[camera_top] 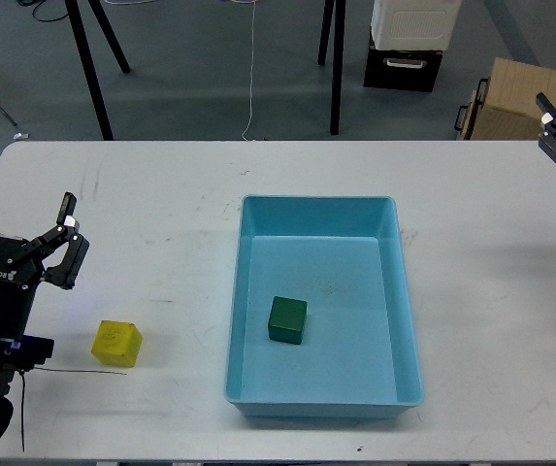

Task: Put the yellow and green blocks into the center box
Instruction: 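Withdraw the right gripper away from the tray, then move the left gripper down onto the yellow cube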

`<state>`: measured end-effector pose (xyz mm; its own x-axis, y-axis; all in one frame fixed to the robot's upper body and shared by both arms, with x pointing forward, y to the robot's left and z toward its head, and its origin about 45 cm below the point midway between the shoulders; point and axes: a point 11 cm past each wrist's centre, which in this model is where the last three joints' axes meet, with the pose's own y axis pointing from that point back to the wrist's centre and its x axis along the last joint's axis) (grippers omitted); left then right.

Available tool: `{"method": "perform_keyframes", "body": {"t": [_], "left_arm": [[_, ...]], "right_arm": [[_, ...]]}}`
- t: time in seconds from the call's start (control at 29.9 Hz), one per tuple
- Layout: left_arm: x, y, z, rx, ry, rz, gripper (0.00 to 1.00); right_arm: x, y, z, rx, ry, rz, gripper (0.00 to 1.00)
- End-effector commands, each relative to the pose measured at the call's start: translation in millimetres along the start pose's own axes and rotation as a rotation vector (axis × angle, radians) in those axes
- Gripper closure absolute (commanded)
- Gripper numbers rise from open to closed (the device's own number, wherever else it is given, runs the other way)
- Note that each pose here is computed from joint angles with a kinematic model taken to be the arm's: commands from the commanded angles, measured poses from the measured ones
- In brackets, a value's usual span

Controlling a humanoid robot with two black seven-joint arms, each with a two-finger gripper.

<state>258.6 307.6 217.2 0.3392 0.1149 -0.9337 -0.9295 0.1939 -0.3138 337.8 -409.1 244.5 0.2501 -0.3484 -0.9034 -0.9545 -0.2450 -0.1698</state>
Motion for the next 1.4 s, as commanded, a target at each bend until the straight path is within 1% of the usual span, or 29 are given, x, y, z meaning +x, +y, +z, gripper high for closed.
{"method": "perform_keyframes", "body": {"t": [0.0, 0.07, 0.13, 0.3, 0.47, 0.63, 0.7, 0.8, 0.9, 1.04, 1.1, 1.2, 1.37], "left_arm": [[-1.8, -1.5, 0.7, 0.000, -0.003, -0.007, 0.00], [-3.2, -2.5, 2.7, -0.001, -0.009, -0.011, 0.00], [-5.2, -4.4, 4.9, -0.008, -0.011, -0.019, 0.00], [-7.2, -4.5, 9.3, 0.014, -0.037, -0.017, 0.00], [-8.8, -4.5, 12.6, 0.012, -0.049, -0.019, 0.00], [-10.8, 1.3, 33.6, -0.037, -0.104, -0.009, 0.00], [-15.9, 2.9, 50.4, -0.076, -0.146, -0.014, 0.00], [-22.8, 4.7, 60.2, -0.104, -0.168, -0.028, 0.00], [-36.7, 1.6, 62.5, -0.043, -0.238, -0.045, 0.00], [-57.2, -7.5, 62.1, 0.171, -0.550, -0.018, 0.00], [-58.7, -11.4, 62.2, 0.283, -0.700, 0.012, 0.00], [-55.3, -13.2, 54.2, 0.454, -0.790, 0.038, 0.00], [-71.3, -20.6, 75.5, 0.608, -0.979, 0.071, 0.00]], "right_arm": [[13.6, 43.9, 28.1, 0.069, -0.123, 0.040, 0.00], [16.8, 65.2, 57.8, 0.064, -0.201, 0.059, 0.00], [18.4, 77.8, 70.7, 0.077, -0.242, 0.072, 0.00], [22.1, 88.3, 59.6, 0.127, -0.236, 0.093, 0.00], [22.1, 100.6, 59.4, 0.108, -0.221, 0.119, 0.00], [21.5, 103.6, 55.5, 0.084, -0.192, 0.132, 0.00], [20.0, 101.8, 54.0, 0.083, -0.189, 0.126, 0.00], [19.1, 100.2, 53.0, 0.086, -0.187, 0.121, 0.00], [19.8, 100.9, 53.2, 0.084, -0.186, 0.124, 0.00], [19.6, 100.7, 54.7, 0.082, -0.187, 0.123, 0.00], [19.6, 98.9, 56.8, 0.083, -0.193, 0.118, 0.00], [15.1, 88.0, 58.0, 0.072, -0.182, 0.091, 0.00], [14.5, 83.3, 61.6, 0.077, -0.191, 0.078, 0.00]]}}
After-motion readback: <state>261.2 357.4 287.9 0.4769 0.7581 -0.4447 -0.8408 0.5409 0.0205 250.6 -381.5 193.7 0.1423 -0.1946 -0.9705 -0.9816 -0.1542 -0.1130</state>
